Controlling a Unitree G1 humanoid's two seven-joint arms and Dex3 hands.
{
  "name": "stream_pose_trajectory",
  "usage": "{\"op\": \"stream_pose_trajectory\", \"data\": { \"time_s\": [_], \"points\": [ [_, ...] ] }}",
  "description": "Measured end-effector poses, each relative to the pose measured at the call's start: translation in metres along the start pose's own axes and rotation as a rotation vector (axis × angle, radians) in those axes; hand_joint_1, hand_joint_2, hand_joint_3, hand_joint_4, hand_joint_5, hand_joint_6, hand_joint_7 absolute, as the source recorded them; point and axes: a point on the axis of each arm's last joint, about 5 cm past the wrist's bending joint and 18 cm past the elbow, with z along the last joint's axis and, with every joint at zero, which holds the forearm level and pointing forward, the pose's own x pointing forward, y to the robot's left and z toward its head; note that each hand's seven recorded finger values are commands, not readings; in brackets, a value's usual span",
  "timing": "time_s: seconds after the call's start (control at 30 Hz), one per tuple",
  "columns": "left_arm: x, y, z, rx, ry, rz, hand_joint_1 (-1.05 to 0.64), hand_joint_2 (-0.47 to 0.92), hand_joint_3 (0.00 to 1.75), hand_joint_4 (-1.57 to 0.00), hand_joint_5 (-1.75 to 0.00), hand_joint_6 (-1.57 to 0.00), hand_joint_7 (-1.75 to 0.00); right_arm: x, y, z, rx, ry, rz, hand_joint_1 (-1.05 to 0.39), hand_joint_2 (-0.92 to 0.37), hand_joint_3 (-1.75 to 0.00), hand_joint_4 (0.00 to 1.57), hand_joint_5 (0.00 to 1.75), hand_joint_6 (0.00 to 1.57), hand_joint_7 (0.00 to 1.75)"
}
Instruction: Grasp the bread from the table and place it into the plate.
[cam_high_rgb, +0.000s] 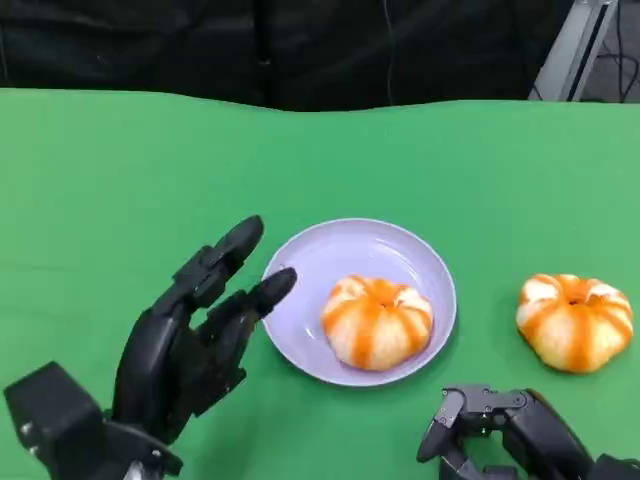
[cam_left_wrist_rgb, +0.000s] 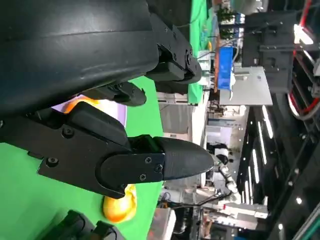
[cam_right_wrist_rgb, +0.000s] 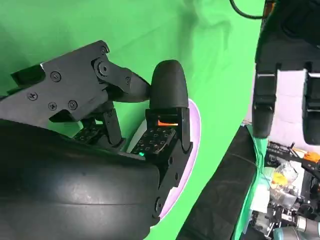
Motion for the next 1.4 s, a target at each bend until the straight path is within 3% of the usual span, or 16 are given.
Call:
{"op": "stream_pose_trajectory", "data": {
  "time_s": [0.3, 0.5, 0.73, 1.13, 1.23, 1.3, 1.33, 1.4],
  "points": [
    [-0.042, 0.009, -0.011, 0.004, -0.014, 0.080, -0.71, 0.92, 0.42, -0.67, -0.04, -0.47, -0.03, -0.002, -0.0022, 0.001, -0.005, -0.008, -0.005, -0.14, -0.67, -0.86, 0.80, 1.47, 0.86, 1.10],
    [-0.047, 0.008, -0.013, -0.014, -0.032, 0.078, -0.69, 0.92, 0.39, -0.68, -0.03, -0.49, -0.02, -0.004, -0.0019, 0.001, 0.000, -0.007, -0.005, -0.13, -0.67, -0.86, 0.81, 1.48, 0.85, 1.11],
    [-0.058, 0.007, -0.025, -0.037, 0.013, 0.099, -0.60, 0.92, 0.36, -0.75, -0.03, -0.53, -0.02, -0.005, -0.0025, 0.001, 0.001, 0.001, -0.008, -0.13, -0.68, -0.84, 0.81, 1.47, 0.86, 1.09],
    [-0.061, 0.001, -0.035, -0.045, 0.024, 0.128, -0.58, 0.92, 0.32, -0.87, -0.04, -0.64, -0.03, -0.005, -0.0030, 0.001, 0.002, 0.005, -0.007, -0.13, -0.67, -0.86, 0.81, 1.45, 0.87, 1.09],
    [-0.060, 0.001, -0.035, -0.035, 0.023, 0.133, -0.29, 0.92, 0.23, -0.88, -0.03, -0.68, -0.03, -0.005, -0.0030, 0.001, 0.002, 0.005, -0.006, -0.13, -0.67, -0.86, 0.81, 1.46, 0.86, 1.09],
    [-0.059, 0.001, -0.035, -0.013, 0.034, 0.139, -0.24, 0.92, 0.22, -0.88, -0.03, -0.68, -0.03, -0.005, -0.0031, 0.001, 0.002, 0.005, -0.003, -0.13, -0.67, -0.86, 0.81, 1.46, 0.86, 1.09],
    [-0.059, 0.001, -0.035, -0.007, 0.037, 0.142, -0.08, 0.92, 0.25, -0.87, -0.02, -0.72, -0.04, -0.005, -0.0031, 0.001, 0.002, 0.005, -0.001, -0.14, -0.67, -0.86, 0.81, 1.46, 0.86, 1.10],
    [-0.057, -0.001, -0.035, 0.034, 0.043, 0.138, 0.02, 0.92, 0.28, -0.86, -0.01, -0.75, -0.04, -0.005, -0.0031, 0.001, 0.002, 0.005, 0.000, -0.14, -0.67, -0.86, 0.81, 1.46, 0.86, 1.10]
  ]
}}
